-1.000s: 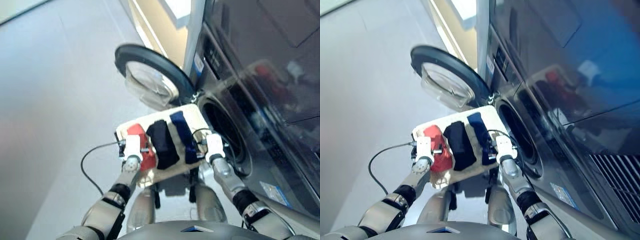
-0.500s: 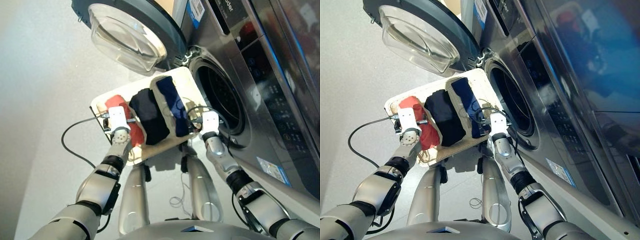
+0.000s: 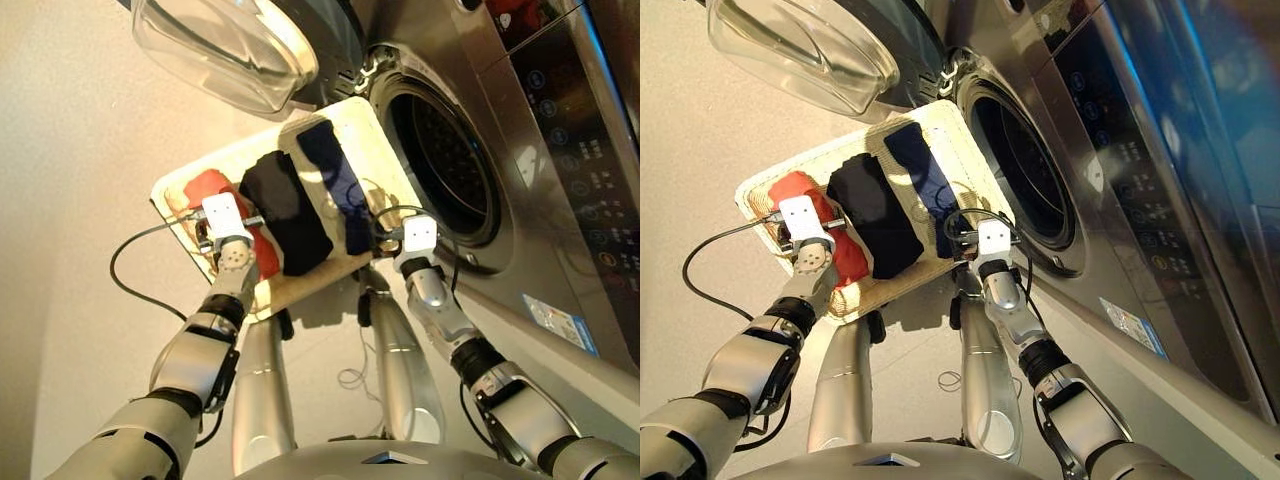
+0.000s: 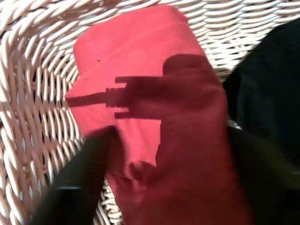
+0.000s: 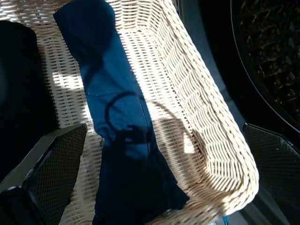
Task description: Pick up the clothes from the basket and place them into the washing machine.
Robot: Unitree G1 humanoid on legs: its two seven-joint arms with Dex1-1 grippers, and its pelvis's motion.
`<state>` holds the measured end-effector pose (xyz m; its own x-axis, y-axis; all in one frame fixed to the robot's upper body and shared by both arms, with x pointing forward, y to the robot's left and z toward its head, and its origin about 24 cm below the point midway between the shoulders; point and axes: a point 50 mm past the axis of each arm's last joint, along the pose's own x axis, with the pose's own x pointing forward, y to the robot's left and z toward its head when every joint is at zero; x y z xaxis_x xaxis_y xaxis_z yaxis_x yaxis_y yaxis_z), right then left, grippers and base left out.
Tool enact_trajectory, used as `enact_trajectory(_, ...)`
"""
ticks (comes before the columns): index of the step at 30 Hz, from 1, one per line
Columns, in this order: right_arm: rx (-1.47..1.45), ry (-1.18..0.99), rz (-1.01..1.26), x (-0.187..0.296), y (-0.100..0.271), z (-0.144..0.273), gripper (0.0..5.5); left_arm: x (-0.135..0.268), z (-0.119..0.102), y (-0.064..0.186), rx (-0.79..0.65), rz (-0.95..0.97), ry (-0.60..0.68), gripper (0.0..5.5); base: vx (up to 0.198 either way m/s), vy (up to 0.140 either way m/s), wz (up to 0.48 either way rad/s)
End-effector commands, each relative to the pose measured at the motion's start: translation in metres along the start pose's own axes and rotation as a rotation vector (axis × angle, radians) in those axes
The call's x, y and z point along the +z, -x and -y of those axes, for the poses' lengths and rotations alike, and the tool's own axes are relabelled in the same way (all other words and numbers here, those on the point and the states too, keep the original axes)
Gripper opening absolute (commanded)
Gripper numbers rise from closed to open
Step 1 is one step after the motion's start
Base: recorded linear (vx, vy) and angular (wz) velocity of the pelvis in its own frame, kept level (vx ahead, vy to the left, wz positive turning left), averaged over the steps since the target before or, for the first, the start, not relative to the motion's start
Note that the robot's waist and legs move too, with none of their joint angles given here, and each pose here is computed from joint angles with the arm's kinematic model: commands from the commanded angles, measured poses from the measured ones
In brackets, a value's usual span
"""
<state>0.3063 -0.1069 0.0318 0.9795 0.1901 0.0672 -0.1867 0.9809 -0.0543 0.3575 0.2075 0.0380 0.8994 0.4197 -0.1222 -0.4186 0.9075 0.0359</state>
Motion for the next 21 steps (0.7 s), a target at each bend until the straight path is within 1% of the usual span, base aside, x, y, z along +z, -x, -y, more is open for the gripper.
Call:
enact_trajectory(1,0.03,-0.068,0.126,0.019,0.003,-0.008,5.5,0.002,-0.01,-0.001,0.029,0.035,0.018,0.0,0.0,0.0,0.0)
enact_trajectory(5,0.035,-0.062,0.108,0.014,0.006,-0.006,5.5,-0.01,-0.011,0.004,0.023,0.008,0.015,0.0,0.0,0.0,0.0)
enact_trajectory(9,0.034,-0.053,0.076,0.006,0.012,-0.003,5.5,-0.022,-0.01,0.011,0.012,-0.013,0.05,0.0,0.0,0.0,0.0)
enact_trajectory(11,0.029,-0.035,0.051,0.0,0.014,0.0,5.5,-0.026,-0.009,0.016,0.0,-0.006,0.06,0.0,0.044,-0.056,0.039)
enact_trajectory(15,0.081,0.098,-0.023,-0.014,0.017,0.001,5.5,-0.028,-0.002,0.026,-0.063,0.029,0.124,0.0,0.04,-0.073,0.022)
enact_trajectory(16,0.143,0.15,-0.031,-0.016,0.019,-0.001,5.5,-0.029,-0.001,0.029,-0.091,0.038,0.148,0.0,0.04,-0.063,0.083)
enact_trajectory(20,0.331,0.303,-0.022,-0.015,0.025,-0.009,5.5,-0.03,-0.001,0.041,-0.17,0.087,0.169,0.0,-0.028,-0.06,0.07)
enact_trajectory(21,0.386,0.323,-0.023,-0.015,0.026,-0.013,5.5,-0.025,0.003,0.045,-0.202,0.114,0.191,0.0,0.0,0.0,0.0)
